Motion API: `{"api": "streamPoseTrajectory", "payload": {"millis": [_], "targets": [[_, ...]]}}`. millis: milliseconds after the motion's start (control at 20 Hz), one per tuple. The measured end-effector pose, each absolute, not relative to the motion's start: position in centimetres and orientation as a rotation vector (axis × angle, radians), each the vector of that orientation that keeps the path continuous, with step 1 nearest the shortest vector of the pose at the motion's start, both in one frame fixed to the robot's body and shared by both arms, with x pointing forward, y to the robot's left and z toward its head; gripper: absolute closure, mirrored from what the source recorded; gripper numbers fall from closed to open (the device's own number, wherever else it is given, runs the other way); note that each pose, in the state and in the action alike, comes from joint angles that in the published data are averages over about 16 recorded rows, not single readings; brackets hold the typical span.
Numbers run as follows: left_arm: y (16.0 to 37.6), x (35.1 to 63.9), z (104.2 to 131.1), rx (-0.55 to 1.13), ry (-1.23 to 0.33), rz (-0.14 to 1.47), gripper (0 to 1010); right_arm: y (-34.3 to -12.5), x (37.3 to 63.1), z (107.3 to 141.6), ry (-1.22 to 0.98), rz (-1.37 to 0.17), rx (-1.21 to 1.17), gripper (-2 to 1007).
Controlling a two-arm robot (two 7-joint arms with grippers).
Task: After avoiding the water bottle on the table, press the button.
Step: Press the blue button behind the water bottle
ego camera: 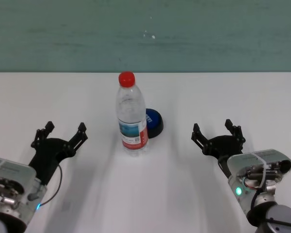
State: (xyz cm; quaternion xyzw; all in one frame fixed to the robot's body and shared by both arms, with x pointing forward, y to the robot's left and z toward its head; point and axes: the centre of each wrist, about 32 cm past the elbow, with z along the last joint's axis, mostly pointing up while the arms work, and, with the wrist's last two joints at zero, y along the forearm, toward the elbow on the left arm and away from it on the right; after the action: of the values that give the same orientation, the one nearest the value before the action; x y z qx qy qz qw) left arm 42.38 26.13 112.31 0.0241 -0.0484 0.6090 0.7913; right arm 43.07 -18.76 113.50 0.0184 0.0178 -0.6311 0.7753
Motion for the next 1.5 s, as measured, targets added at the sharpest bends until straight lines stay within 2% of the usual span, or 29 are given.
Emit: {"api": "streamPoseTrajectory", "payload": {"millis": [800, 1500], "targets": [[27.9, 40.2, 112.3, 0.07, -0.124, 1.254, 0, -18.8, 43.1, 113.5, 0.039, -1.366, 0.04, 1], [27.5, 39.1, 112.1, 0.076, -0.141, 1.199, 0, -18.8, 43.1, 113.5, 0.039, -1.366, 0.04, 1]]}}
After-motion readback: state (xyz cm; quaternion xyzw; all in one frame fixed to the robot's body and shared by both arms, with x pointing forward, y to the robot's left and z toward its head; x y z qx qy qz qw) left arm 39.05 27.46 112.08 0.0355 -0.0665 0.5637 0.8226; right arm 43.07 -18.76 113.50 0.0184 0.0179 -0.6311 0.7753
